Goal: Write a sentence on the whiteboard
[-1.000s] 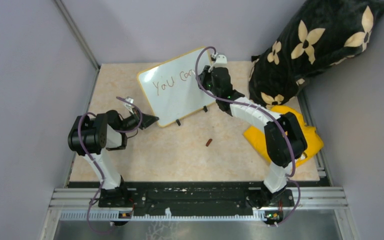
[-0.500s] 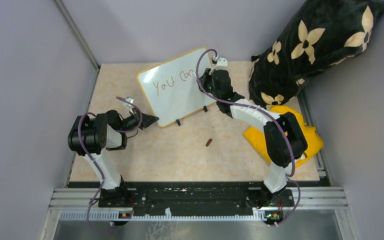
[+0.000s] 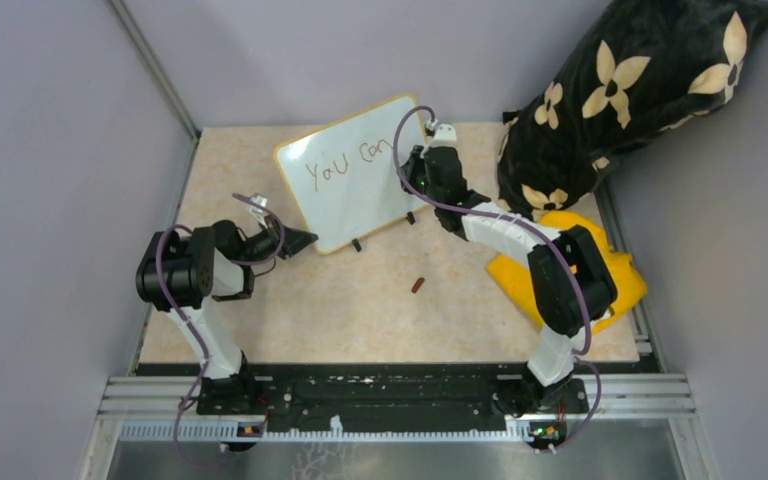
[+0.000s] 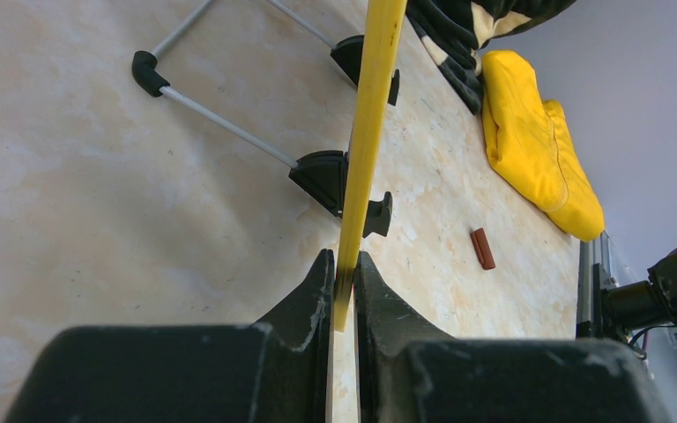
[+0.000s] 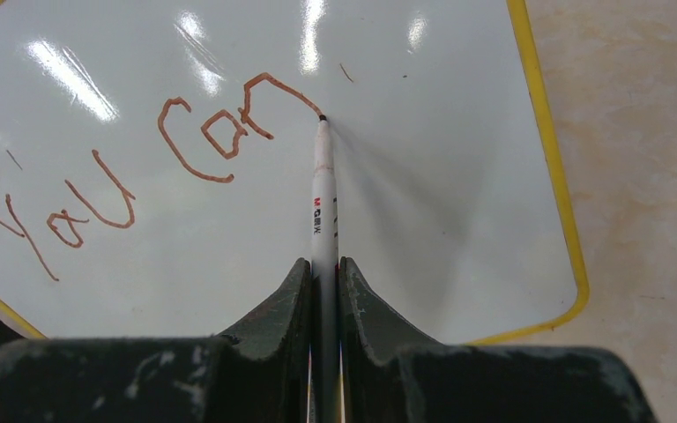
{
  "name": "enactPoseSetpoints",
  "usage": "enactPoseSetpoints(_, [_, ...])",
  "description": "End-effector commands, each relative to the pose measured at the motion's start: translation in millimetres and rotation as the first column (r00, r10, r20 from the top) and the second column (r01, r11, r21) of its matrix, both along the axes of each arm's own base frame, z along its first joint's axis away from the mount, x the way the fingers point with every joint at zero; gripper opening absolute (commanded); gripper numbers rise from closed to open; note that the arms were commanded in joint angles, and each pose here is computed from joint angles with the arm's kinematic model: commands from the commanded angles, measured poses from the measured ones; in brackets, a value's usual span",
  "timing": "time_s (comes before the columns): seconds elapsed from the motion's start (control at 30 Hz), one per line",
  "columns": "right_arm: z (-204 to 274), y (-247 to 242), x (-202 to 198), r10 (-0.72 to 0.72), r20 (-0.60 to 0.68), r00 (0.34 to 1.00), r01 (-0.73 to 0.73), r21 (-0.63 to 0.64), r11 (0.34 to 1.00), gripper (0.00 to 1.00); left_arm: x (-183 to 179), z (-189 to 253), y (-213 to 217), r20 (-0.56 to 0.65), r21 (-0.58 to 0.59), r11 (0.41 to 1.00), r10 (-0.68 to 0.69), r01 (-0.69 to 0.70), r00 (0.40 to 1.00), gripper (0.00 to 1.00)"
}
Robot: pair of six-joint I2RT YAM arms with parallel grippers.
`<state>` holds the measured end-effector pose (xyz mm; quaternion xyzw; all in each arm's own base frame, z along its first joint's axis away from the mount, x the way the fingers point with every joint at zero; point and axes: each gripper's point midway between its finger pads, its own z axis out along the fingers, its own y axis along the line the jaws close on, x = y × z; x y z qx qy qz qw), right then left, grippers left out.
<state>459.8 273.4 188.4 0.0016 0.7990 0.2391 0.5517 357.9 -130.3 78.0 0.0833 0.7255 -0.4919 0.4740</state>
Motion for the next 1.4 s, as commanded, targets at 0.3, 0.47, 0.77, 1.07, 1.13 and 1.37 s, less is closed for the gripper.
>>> enactPoseSetpoints(0.3, [76.6,-14.5,-14.7,-0.021,0.120,0.993,0.008,0.110,0.994,0.00,1.3,0.8,1.2,-0.004,0.001,1.000,0.021,-0.021,1.000,0.00])
enactPoseSetpoints(0.47, [94.5,-23.8,-38.9,-0.018,0.130,0.991,-0.004,0.163,0.987,0.00,-1.1,3.4,1.5,0.012,-0.002,1.000,0.030,-0.030,0.999,0.23])
enactPoseSetpoints(0.77, [99.0,-44.1,-85.4,-0.015,0.122,0.992,-0.010,0.201,0.979,0.00,-8.0,13.0,4.7,0.040,-0.024,0.997,0.073,-0.072,0.997,0.67])
enactPoseSetpoints(1.07, [103.3,-56.1,-107.0,-0.015,0.133,0.991,-0.015,0.219,0.976,0.00,-28.1,24.0,15.3,0.050,0.005,0.981,0.191,-0.192,0.980,0.99])
enactPoseSetpoints(1.13, [106.2,-57.1,-110.6,-0.011,0.138,0.990,-0.020,0.226,0.974,0.00,-30.7,26.6,20.4,0.025,0.019,0.972,0.235,-0.236,0.972,0.99])
enactPoseSetpoints(1.37, [139.8,-63.1,-134.1,0.020,0.195,0.981,-0.072,0.266,0.961,0.00,-29.9,51.2,99.9,-0.077,0.313,0.716,0.674,-0.624,0.734,0.99])
